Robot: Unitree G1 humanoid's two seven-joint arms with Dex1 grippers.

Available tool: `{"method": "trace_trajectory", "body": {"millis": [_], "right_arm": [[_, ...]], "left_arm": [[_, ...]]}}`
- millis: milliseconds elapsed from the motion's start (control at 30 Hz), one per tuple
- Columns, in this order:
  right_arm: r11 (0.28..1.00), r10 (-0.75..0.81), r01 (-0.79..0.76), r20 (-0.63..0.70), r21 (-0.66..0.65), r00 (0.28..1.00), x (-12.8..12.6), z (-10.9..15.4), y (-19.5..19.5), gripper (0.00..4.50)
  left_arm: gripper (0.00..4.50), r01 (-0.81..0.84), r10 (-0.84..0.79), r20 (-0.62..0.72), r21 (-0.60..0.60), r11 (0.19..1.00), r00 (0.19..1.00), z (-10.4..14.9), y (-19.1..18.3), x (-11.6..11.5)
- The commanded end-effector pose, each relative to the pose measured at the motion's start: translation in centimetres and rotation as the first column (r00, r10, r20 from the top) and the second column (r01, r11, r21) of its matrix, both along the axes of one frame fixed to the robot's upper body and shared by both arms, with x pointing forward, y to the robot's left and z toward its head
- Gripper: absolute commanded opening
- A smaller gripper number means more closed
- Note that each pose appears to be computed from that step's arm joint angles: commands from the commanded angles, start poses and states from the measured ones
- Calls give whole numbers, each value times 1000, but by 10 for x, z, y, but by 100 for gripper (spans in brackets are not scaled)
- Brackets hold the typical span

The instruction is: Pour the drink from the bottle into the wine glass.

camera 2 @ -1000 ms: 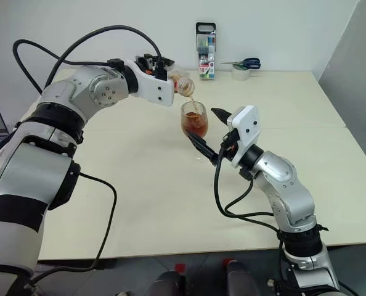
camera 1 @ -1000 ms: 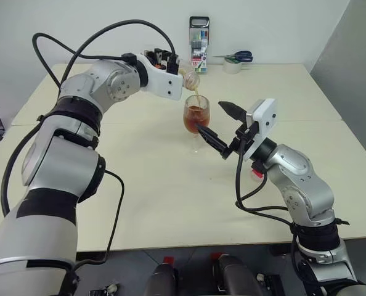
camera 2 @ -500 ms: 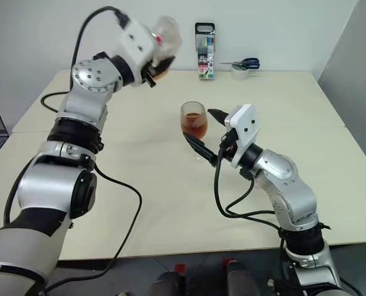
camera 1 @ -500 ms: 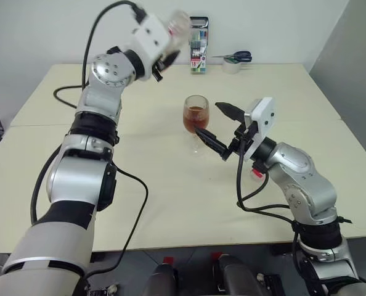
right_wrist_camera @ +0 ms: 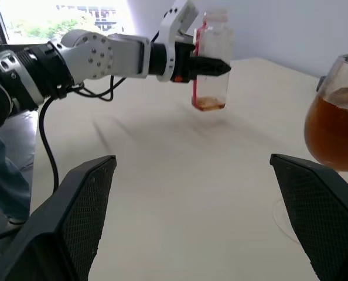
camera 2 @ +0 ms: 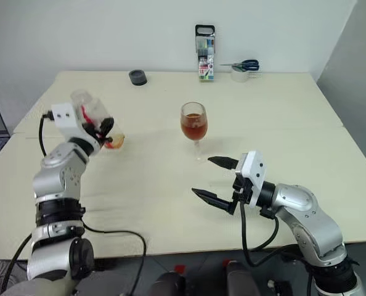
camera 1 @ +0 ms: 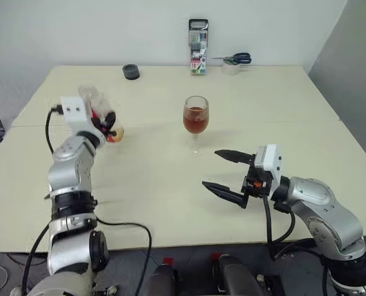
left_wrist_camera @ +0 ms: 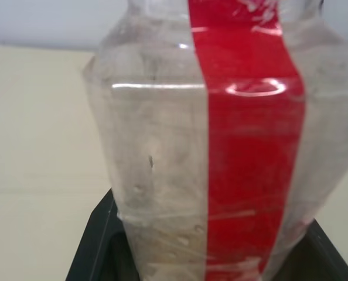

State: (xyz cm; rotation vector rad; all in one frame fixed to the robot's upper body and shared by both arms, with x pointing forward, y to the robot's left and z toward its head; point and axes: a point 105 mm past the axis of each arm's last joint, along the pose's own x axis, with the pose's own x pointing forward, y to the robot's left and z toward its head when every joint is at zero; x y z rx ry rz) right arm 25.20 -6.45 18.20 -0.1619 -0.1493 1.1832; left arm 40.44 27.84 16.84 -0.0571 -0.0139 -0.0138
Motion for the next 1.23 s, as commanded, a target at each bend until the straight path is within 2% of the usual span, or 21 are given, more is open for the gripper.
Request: {"method": "trace_trajectory", "body": {"millis": [33, 167, 567, 733, 833, 933, 1033, 1167, 1233], "right_arm": [[999, 33, -34, 54, 22, 998, -6, 10, 4, 450], [999, -7, 4, 56, 42, 998, 4, 15, 4, 450], [998, -37, 35, 45, 46, 998, 10, 15, 4, 450], [998, -46, 45, 29, 48, 999, 9, 11, 5, 450], [995, -98, 98, 1, 13, 995, 13, 0, 2, 450], [969, -242, 240, -27, -58, 970, 26, -22, -9, 450], [927, -372, 368, -50, -72, 927, 33, -31, -20, 450], [816, -578, 575, -75, -60, 813, 41, -36, -42, 450], [742, -670, 669, -90, -48, 737, 44, -37, -52, 450]], "left_arm": [[173, 4, -5, 102, 7, 1000, 995, 15, 2, -4], [173, -3, 1, 84, 20, 1000, 996, -4, 5, -4], [173, 8, -10, 44, 54, 998, 999, -21, -1, 2], [340, 12, -14, 36, 61, 998, 999, -24, 0, 0], [435, 8, -10, 23, 80, 997, 1000, -27, 1, -3], [447, 7, -7, -4, 105, 994, 1000, -35, 1, -11], [447, 6, -5, -12, 87, 996, 1000, -39, 0, -23], [447, 15, -13, -54, 21, 1000, 998, -49, -13, -51], [447, 40, -36, -77, 54, 998, 996, -51, -28, -66]]}}
